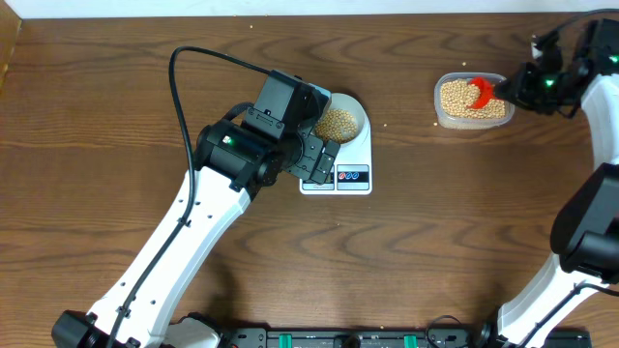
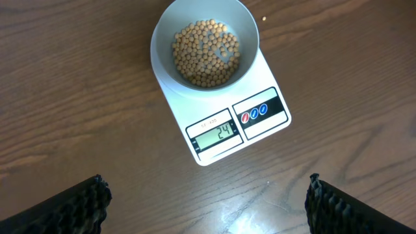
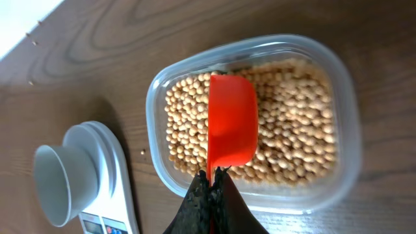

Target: Scoop item into bowl and weigh 50g on scale

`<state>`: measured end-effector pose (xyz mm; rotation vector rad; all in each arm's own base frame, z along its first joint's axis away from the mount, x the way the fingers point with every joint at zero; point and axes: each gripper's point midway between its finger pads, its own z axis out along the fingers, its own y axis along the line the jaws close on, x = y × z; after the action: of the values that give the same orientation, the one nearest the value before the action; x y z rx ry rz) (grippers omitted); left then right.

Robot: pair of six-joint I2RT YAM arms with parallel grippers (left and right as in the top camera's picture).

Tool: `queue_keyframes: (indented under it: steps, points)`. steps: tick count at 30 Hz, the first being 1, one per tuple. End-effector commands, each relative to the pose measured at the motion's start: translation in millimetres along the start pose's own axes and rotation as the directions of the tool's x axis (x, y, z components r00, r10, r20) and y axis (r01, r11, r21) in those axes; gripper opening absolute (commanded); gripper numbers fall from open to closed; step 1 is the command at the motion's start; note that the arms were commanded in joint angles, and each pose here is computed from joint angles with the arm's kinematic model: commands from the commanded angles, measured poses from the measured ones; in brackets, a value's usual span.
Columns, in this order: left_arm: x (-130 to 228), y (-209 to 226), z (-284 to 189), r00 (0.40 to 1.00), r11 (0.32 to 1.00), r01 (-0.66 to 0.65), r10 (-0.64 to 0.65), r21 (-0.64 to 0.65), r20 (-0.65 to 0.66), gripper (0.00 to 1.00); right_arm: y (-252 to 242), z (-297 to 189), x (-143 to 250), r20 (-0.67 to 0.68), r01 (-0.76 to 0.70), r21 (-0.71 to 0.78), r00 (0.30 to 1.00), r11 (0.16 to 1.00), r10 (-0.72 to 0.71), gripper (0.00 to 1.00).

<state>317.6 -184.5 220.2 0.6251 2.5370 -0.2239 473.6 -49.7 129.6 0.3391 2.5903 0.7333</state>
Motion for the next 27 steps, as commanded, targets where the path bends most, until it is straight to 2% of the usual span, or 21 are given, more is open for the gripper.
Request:
queue_keyframes:
  steps: [1, 3, 6, 9, 27]
  points:
    - [4.6, 0.8, 4.9, 1.000, 1.000, -0.008, 0.008, 0.000, -0.020, 0.98, -6.6, -11.1, -4.9, 0.014, -0.061, -0.067, 0.998, 0.996, 0.062, 0.01]
    - [4.6, 0.8, 4.9, 1.000, 1.000, -0.008, 0.008, 0.000, -0.020, 0.98, -6.9, -19.9, -7.2, 0.026, -0.052, -0.129, 0.998, 0.990, 0.055, 0.01]
    - [4.6, 0.8, 4.9, 1.000, 1.000, -0.008, 0.008, 0.000, -0.020, 0.98, -16.5, -29.3, -7.8, 0.036, -0.067, -0.146, 0.997, 0.987, 0.073, 0.01]
    - [4.6, 0.8, 4.9, 1.000, 1.000, -0.008, 0.008, 0.000, -0.020, 0.98, -14.0, -43.7, -5.9, 0.044, -0.054, -0.246, 0.997, 0.968, 0.067, 0.01]
    - [4.6, 0.8, 4.9, 1.000, 1.000, -0.008, 0.008, 0.000, -0.020, 0.98, 8.4, -62.8, -4.6, 0.056, -0.036, -0.431, 0.996, 0.901, 0.066, 0.01]
